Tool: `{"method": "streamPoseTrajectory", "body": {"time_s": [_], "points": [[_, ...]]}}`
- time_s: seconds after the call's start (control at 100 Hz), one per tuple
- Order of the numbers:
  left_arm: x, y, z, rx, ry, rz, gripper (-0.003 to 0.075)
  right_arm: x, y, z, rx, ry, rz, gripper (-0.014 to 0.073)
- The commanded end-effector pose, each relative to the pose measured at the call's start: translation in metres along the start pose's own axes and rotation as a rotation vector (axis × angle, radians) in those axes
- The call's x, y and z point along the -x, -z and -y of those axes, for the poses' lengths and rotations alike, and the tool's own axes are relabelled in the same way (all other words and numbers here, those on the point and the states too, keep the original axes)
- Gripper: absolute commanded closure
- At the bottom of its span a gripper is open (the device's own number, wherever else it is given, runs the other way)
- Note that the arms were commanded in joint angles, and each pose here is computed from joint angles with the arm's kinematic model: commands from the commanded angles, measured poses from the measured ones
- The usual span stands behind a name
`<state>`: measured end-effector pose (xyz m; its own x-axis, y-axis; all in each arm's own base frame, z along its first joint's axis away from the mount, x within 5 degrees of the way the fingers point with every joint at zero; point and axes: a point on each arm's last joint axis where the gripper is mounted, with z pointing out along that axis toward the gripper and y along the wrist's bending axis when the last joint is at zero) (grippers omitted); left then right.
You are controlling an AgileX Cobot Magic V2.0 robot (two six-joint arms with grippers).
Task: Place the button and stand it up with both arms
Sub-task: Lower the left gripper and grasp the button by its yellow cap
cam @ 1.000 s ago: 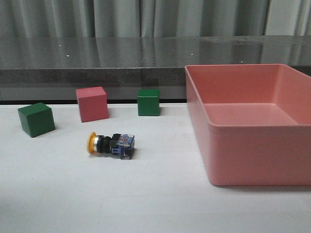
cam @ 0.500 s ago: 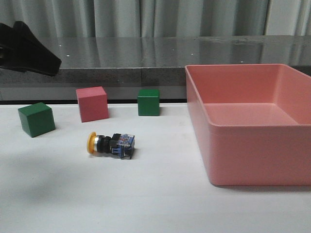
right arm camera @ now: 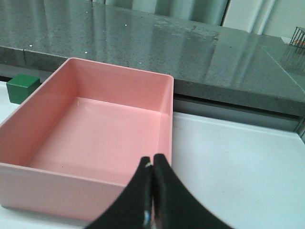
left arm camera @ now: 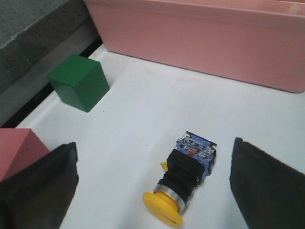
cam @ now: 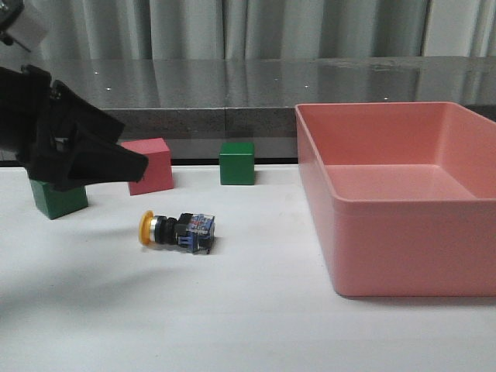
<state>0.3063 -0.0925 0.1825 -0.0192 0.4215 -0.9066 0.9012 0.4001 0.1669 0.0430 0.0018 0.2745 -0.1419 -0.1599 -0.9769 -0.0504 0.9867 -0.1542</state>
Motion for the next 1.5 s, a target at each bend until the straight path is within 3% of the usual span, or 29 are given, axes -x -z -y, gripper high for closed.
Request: {"method": "streamPoseTrajectory", "body": {"time_s": [0.0,0.19,0.46,0.89,0.98,1.16,1.24,1.49], "points": [[0.011,-0.006,-0.006,-0.006,-0.045,0.142,0.0100,0.014,0.002,0.002,-0.014,0.001,0.088,0.0656],[-0.016,-0.029,-0.012,-0.083,0.023,0.179,0.0100,0.014,0.002,0.002,-0.014,0.001,0.088,0.0656],[-0.034,-0.044,-0.017,-0.173,-0.014,0.136,0.0100,0.014,0.002,0.002,-0.014,0.001,0.088,0.0656],[-0.056,-0.056,-0.020,-0.203,-0.017,0.056,0.0111,0.013,0.002,0.002,-0.014,0.001,0.087,0.0656],[-0.057,-0.056,-0.019,-0.211,-0.024,0.049,0.0206,0.013,0.002,0.002,-0.014,0.001,0.087,0.0656],[-0.054,-0.055,-0.016,-0.243,-0.029,0.079,0.0588,0.013,0.002,0.002,-0.014,0.001,0.087,0.0656],[-0.049,-0.052,-0.015,-0.259,-0.034,0.113,0.0721,0.013,0.002,0.002,-0.014,0.001,0.087,0.0656],[-0.009,-0.029,-0.017,-0.257,-0.111,0.061,0.0739,0.013,0.002,0.002,-0.014,0.001,0.087,0.0656]]}}
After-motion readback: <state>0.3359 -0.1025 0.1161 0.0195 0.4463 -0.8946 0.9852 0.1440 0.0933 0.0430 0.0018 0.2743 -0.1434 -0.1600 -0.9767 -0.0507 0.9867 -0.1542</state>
